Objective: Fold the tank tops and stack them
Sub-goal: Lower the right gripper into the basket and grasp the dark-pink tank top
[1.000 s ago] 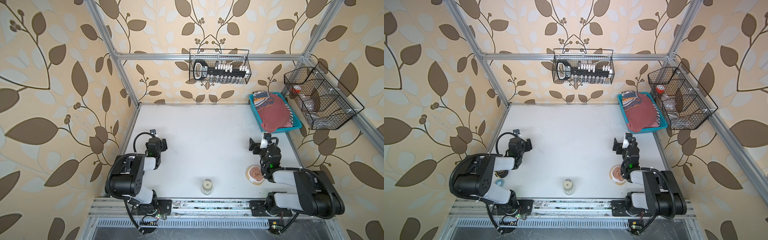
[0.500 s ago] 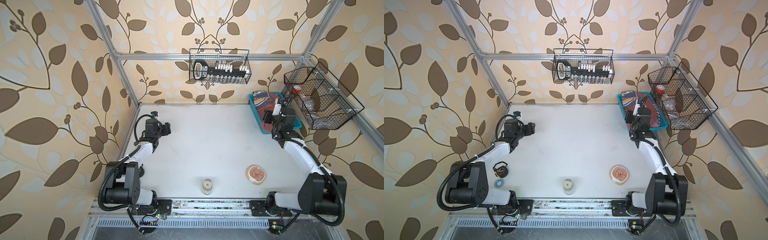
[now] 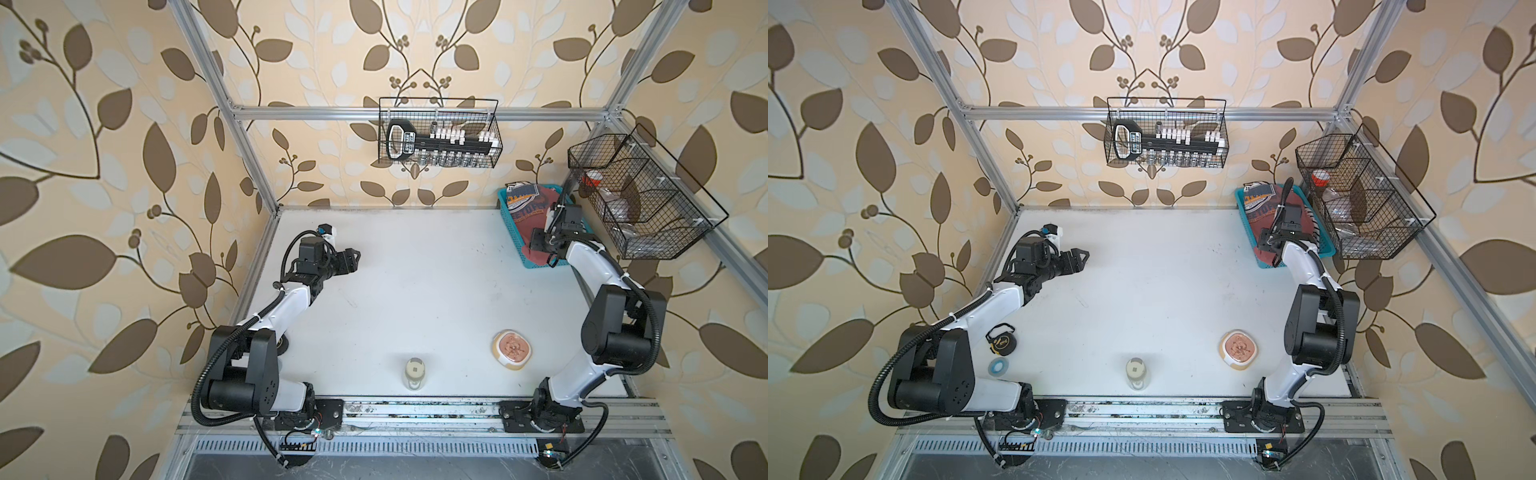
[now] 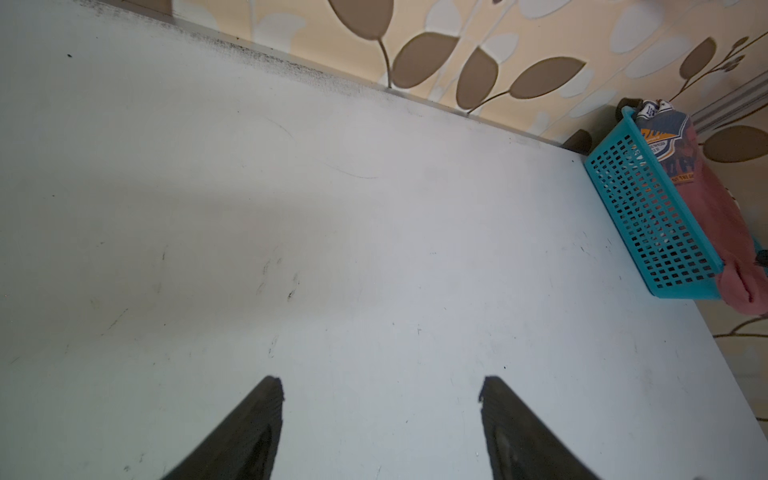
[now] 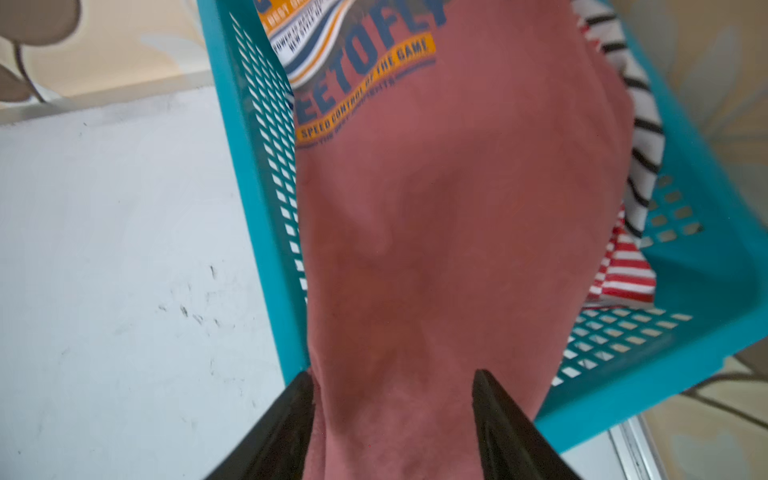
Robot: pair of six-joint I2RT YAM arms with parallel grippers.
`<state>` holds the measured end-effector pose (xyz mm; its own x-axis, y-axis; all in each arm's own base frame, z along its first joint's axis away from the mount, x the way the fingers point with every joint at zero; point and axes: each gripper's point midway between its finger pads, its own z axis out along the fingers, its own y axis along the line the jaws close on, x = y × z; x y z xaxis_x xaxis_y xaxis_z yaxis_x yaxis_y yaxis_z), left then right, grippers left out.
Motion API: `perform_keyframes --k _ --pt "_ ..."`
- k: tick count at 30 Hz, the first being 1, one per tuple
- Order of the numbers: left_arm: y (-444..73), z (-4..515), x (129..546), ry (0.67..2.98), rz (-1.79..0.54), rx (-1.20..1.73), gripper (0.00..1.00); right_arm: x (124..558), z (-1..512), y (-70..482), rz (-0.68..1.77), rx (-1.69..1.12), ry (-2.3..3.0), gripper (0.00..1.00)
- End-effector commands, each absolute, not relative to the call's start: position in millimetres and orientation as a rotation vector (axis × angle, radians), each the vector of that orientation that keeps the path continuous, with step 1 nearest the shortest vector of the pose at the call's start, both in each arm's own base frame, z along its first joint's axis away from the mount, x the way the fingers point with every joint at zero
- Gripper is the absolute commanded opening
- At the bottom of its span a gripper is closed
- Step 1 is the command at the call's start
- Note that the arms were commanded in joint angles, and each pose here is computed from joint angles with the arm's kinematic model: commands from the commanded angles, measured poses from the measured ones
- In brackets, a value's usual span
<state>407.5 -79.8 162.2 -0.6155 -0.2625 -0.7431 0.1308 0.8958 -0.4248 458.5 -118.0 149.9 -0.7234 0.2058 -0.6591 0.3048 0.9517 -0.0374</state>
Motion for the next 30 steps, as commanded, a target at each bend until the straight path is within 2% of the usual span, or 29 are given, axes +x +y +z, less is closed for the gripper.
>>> perform_keyframes --k 1,6,11,19,22,24,26,30 --pt "-89 193 410 2.1 -0.604 -0.056 0.77 463 146 -110 -0.072 0.362 2.426 0.62" --pt "-90 192 410 2.107 -0.606 -0.052 0.78 467 136 -104 -0.019 0.353 2.444 0.6" --pt "-91 194 410 2.108 -0.606 -0.049 0.78 467 122 -96 0.076 0.355 2.49 0.5" --pt "-92 192 409 2.116 -0.609 -0.048 0.78 469 113 -94 0.139 0.377 2.513 0.42" --pt "-93 193 409 2.115 -0.611 -0.045 0.78 469 109 -94 0.16 0.383 2.532 0.31" --pt "-93 194 409 2.115 -0.611 -0.044 0.78 469 108 -93 0.173 0.386 2.541 0.19" --pt "-93 193 409 2.117 -0.61 -0.044 0.78 469 107 -93 0.185 0.389 2.543 0.03" --pt "-94 194 410 2.118 -0.611 -0.041 0.78 469 118 -93 0.184 0.388 2.52 0.0"
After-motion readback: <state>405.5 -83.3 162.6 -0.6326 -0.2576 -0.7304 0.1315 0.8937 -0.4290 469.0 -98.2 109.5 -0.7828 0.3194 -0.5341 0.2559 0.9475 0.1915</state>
